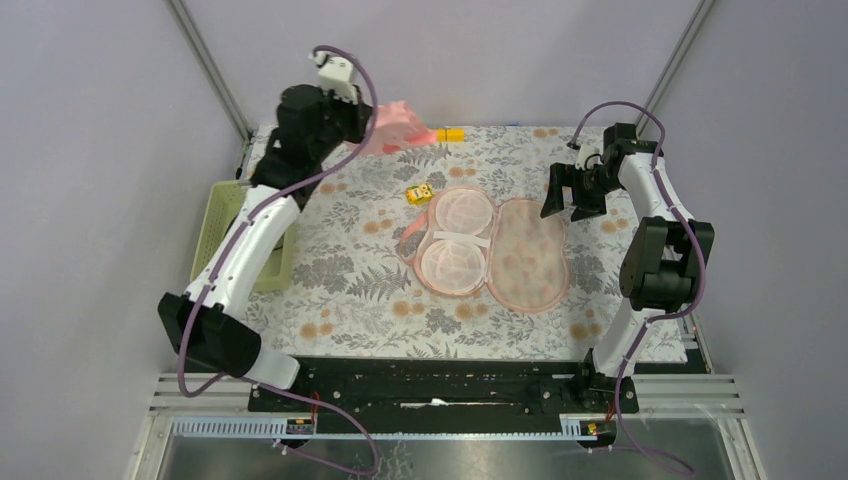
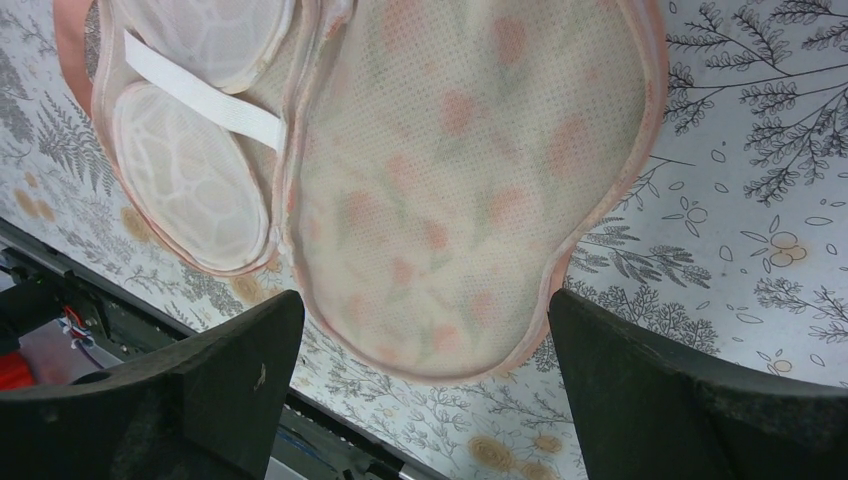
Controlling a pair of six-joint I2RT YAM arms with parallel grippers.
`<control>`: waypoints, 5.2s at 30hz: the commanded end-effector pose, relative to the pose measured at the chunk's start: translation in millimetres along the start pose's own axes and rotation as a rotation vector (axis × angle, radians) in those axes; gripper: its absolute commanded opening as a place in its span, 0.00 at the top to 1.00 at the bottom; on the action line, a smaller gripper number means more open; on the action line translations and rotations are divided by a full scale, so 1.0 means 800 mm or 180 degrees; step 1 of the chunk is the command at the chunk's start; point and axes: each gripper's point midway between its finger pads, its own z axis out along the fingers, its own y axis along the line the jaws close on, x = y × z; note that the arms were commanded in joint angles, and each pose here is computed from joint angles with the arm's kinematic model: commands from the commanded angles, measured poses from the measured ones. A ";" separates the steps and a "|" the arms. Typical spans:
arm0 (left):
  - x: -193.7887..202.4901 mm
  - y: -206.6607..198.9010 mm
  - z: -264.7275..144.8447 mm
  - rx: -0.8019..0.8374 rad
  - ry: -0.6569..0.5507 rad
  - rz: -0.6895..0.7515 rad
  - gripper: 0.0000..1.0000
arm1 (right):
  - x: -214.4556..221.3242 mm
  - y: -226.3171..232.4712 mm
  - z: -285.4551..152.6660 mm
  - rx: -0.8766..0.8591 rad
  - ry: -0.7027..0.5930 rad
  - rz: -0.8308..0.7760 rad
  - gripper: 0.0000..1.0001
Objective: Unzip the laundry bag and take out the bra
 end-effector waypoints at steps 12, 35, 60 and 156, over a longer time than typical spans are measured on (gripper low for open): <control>-0.074 0.220 -0.142 -0.0832 -0.0232 0.0720 1.00 | -0.008 0.014 0.001 -0.0233 -0.0026 0.0049 0.00; 0.035 0.385 -0.225 -0.0698 0.0338 0.1385 1.00 | -0.010 0.021 0.006 -0.0374 0.0032 0.0156 0.00; 0.296 0.375 -0.305 -0.0387 0.1706 0.1533 1.00 | 0.002 0.020 0.010 -0.0384 0.0101 0.0126 0.00; 0.444 -0.074 -0.020 0.1351 0.2400 -0.0033 0.39 | 0.118 -0.063 0.088 -0.0300 0.0618 0.0347 0.54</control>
